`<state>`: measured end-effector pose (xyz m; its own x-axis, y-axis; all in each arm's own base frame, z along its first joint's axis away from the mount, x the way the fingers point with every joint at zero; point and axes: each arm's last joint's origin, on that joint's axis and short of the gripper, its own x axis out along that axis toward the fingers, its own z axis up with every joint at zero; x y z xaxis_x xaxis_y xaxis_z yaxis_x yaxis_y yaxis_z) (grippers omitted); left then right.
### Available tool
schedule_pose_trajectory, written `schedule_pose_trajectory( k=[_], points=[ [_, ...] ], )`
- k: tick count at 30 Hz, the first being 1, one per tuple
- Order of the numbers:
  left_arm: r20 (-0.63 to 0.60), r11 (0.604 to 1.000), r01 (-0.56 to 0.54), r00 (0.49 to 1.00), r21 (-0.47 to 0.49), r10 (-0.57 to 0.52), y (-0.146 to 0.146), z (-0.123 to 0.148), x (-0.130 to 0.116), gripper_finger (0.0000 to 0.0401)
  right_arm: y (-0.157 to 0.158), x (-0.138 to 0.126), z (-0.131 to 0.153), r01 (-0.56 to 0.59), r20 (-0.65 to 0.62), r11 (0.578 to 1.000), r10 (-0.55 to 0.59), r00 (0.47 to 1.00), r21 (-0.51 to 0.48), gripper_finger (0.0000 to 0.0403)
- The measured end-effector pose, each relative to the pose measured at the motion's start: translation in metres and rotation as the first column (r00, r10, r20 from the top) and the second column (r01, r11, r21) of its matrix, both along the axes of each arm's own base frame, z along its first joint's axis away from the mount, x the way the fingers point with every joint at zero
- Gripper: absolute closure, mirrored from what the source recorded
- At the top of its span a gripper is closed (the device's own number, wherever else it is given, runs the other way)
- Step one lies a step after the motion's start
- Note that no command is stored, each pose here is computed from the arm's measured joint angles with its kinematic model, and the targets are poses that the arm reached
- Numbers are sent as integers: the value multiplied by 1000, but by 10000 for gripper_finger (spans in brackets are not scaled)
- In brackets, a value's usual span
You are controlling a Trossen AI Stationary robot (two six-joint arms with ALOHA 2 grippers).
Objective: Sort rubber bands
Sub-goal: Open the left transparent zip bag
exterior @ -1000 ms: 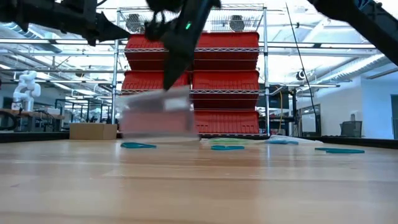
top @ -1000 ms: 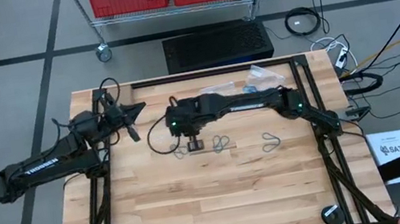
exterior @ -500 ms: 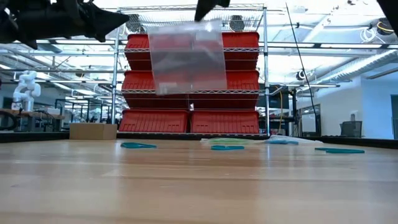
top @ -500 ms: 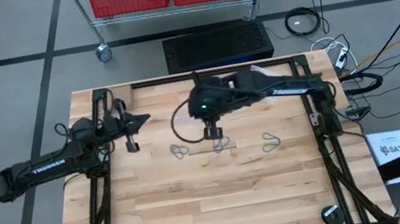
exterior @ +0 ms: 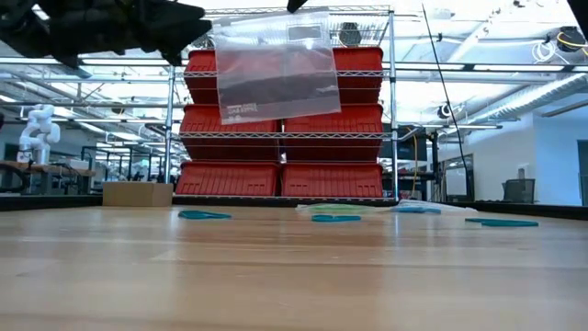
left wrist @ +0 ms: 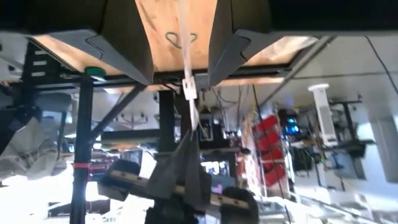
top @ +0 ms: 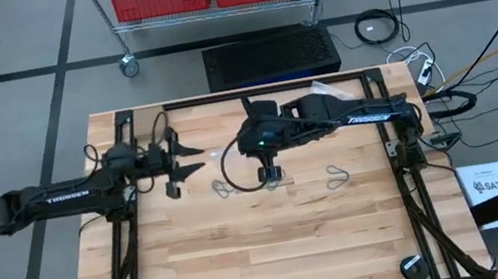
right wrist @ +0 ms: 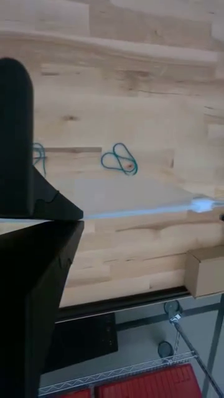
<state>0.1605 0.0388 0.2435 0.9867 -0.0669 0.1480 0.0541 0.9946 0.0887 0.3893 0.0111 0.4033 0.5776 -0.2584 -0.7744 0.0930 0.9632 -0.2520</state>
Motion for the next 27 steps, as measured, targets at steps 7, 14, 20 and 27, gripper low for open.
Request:
schedule_pose_trajectory(
  k=[7, 14, 20, 27],
  points=[
    [-61, 1000, 3, 998, -15, -4, 1, 3, 18, 240, 0, 0, 0, -3, -1, 1000, 3, 1000, -2, 403],
    [-73, 1000, -15, 997, -19, 14, 3, 4, 23, 275, 0, 0, 0, -5, -2, 1000, 5, 1000, -4, 403],
    [-83, 1000, -7, 997, 5, 8, 2, 4, 21, 362, 0, 0, 0, -4, -2, 1000, 4, 1000, -4, 403],
    [-78, 1000, 0, 997, 1, 0, 2, 5, 20, 382, -1, 0, 0, 27, 2, 999, -27, 1000, -43, 403]
  ],
)
